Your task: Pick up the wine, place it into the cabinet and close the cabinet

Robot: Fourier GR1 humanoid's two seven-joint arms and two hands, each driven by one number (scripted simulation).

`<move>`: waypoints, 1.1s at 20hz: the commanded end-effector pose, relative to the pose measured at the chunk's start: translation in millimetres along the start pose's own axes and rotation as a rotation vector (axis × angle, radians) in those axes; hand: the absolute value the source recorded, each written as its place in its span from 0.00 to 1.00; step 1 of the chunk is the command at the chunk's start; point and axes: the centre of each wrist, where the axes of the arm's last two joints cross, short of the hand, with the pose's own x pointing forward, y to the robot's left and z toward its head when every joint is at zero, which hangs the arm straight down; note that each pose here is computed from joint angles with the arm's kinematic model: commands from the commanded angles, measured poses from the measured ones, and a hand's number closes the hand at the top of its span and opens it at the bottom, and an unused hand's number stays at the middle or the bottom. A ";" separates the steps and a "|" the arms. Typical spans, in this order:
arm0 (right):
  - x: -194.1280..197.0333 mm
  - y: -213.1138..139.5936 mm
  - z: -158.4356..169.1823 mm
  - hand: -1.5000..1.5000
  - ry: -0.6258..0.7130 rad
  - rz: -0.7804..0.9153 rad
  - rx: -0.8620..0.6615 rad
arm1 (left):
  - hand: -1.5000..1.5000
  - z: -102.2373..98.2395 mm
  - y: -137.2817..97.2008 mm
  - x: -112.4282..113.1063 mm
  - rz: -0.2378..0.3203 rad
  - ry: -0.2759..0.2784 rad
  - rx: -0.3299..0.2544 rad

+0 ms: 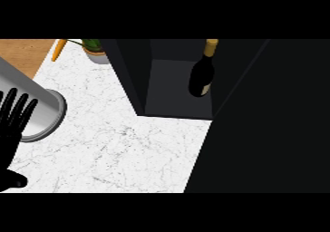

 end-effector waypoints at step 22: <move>22.4 19.7 -249.3 1.00 0.019 -0.260 -0.011 | 0.00 -10.1 16.2 7.0 -0.025 -0.003 0.033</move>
